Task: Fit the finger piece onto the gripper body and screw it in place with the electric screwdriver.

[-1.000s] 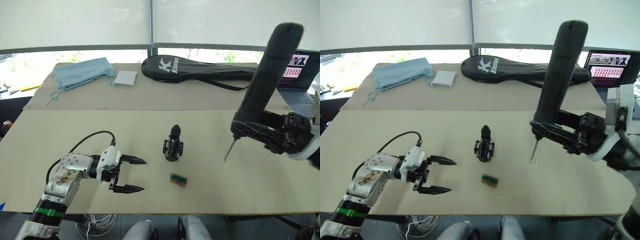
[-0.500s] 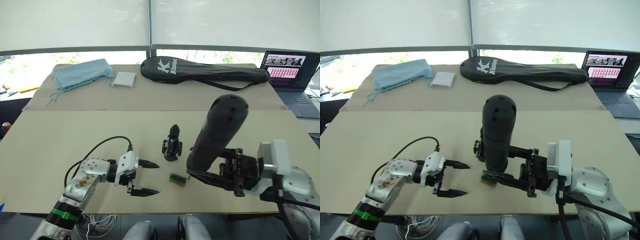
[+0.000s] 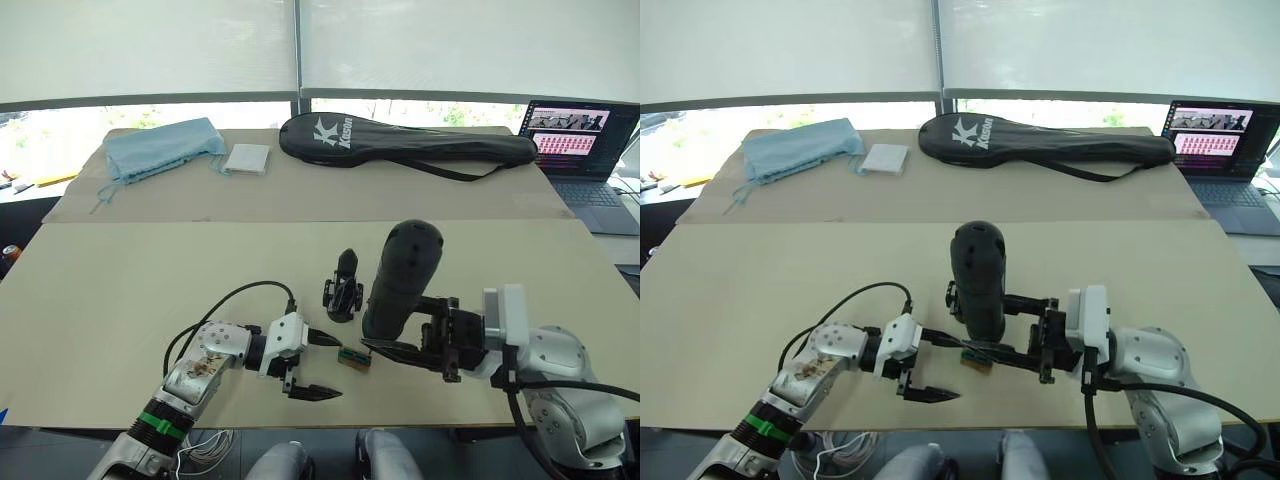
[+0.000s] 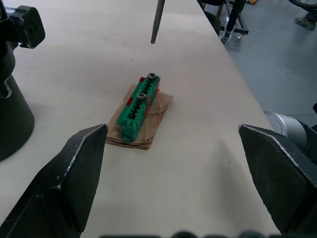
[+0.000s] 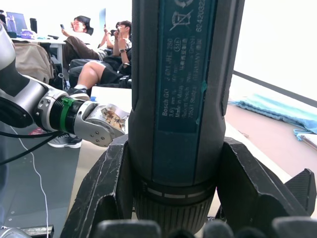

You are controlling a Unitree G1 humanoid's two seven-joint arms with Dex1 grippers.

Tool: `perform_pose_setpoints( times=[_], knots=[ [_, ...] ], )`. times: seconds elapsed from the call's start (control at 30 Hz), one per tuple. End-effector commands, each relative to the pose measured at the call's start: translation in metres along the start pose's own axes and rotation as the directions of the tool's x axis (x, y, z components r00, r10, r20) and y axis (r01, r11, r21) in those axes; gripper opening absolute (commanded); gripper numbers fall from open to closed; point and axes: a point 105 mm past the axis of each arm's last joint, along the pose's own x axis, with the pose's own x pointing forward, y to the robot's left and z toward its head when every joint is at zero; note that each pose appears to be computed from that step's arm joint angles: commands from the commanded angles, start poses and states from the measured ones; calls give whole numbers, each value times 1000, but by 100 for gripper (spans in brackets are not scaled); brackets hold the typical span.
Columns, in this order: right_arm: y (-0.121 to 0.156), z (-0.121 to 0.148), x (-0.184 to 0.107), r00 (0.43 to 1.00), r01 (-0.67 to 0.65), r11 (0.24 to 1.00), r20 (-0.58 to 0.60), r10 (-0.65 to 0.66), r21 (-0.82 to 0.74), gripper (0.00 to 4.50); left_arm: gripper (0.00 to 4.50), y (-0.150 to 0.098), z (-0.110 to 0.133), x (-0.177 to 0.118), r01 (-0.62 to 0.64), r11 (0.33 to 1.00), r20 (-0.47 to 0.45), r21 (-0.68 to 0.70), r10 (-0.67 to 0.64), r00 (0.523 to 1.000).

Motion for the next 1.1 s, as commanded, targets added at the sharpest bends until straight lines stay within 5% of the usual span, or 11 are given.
perform_pose_setpoints(
  times=[0.03,1.1],
  knots=[
    [4,10,4,999,-22,998,37,25,-65,192,450,0,2,6,1,1000,5,18,-1,1000],
    [0,0,0,1000,-11,999,7,12,-46,192,450,5,-20,13,-61,998,14,13,61,998]
  ],
)
